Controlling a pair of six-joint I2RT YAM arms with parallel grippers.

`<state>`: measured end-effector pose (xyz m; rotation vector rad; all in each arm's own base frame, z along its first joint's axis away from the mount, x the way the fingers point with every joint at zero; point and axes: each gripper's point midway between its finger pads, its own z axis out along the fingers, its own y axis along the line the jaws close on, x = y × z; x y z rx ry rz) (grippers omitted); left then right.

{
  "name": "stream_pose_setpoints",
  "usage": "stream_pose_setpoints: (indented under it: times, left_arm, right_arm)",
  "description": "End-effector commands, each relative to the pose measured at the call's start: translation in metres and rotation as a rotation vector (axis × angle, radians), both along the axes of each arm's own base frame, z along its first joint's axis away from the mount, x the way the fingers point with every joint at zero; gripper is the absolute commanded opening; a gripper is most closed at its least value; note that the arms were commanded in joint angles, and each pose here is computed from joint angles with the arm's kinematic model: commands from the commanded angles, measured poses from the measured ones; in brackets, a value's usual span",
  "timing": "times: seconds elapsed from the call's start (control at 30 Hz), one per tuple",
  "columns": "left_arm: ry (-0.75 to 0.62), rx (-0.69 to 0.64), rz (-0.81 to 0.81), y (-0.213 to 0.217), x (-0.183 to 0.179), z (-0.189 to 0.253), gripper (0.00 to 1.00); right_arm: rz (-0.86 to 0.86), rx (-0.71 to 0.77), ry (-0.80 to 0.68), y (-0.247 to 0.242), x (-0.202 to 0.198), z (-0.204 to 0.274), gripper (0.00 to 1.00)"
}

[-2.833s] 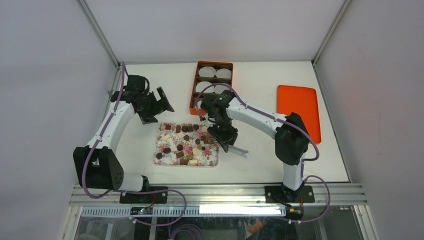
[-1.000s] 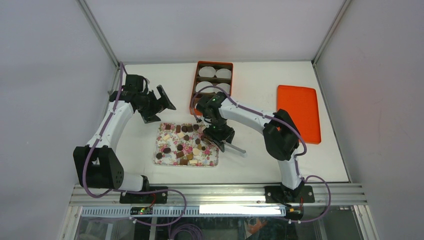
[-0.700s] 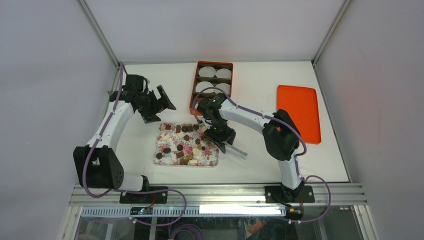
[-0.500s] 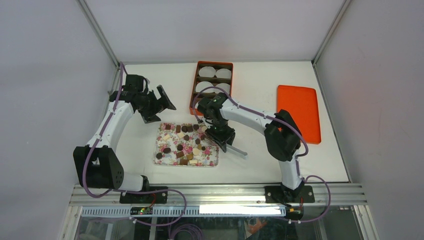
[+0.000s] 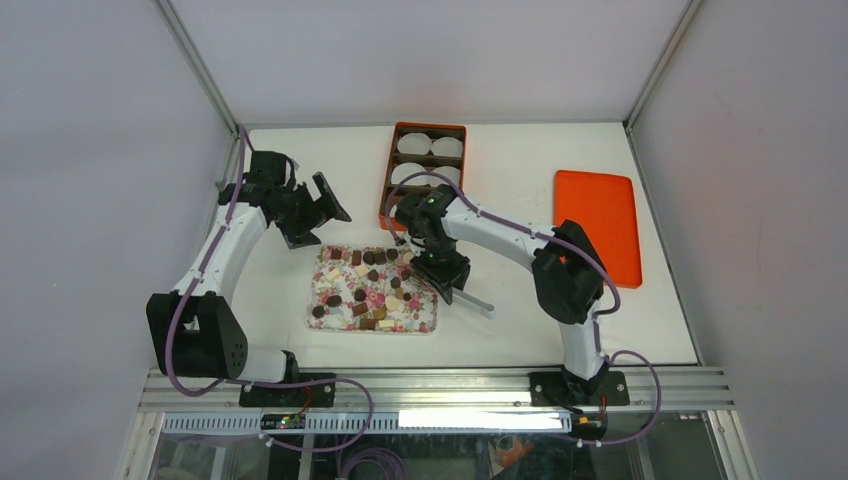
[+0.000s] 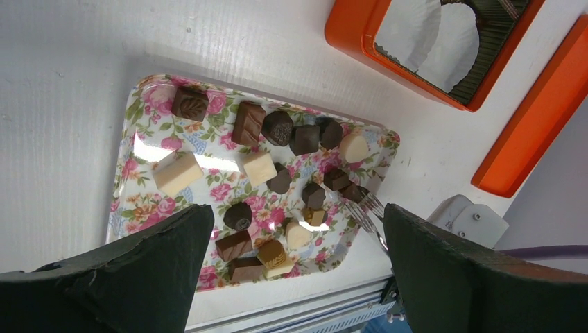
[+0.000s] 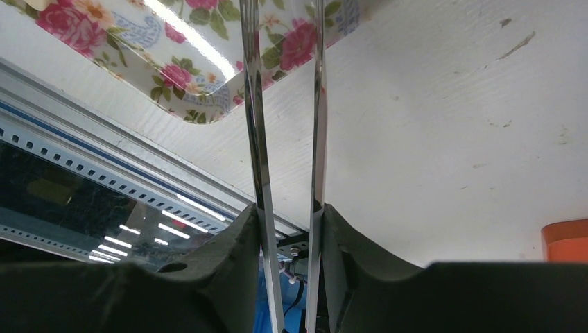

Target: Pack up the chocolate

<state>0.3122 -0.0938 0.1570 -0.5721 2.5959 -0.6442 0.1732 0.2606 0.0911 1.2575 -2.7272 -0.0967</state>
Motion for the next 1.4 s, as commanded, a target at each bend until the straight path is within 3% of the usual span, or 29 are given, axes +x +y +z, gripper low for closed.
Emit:
stream_pose_setpoints:
  times: [0.0,0.27,0.6,0.83,1.1,1.37]
  left_arm:
    - [-0.077,-0.029,-0.011,-0.002,0.005,0.021,0.99]
    - [-0.097,-0.030,-0.009,0.000,0.007,0.032,0.99]
    - [-0.133,-0.020,0.012,0.003,-0.005,0.046,0.99]
    - [-0.141,-0.047,-0.005,-0.001,-0.013,0.052,0.99]
    - [-0.118,-0.051,-0.020,-0.003,-0.019,0.046,0.99]
    - [-0.111,-0.047,-0.018,-0.002,-0.015,0.045,0.99]
  right_arm:
    - [-0.002,0.110,-0.054,0.008,-0.002,0.040,0.00]
    - [-0.114,0.219,-0.161,0.008,0.022,0.092,0.00]
    - [-0.442,0.361,-0.364,0.015,0.156,0.137,0.00]
    - [-0.503,0.364,-0.465,0.025,0.229,0.115,0.00]
    - [-0.554,0.408,-0.626,0.038,0.279,0.108,0.00]
    - [-0.619,0.466,-0.644,0.051,0.314,0.089,0.00]
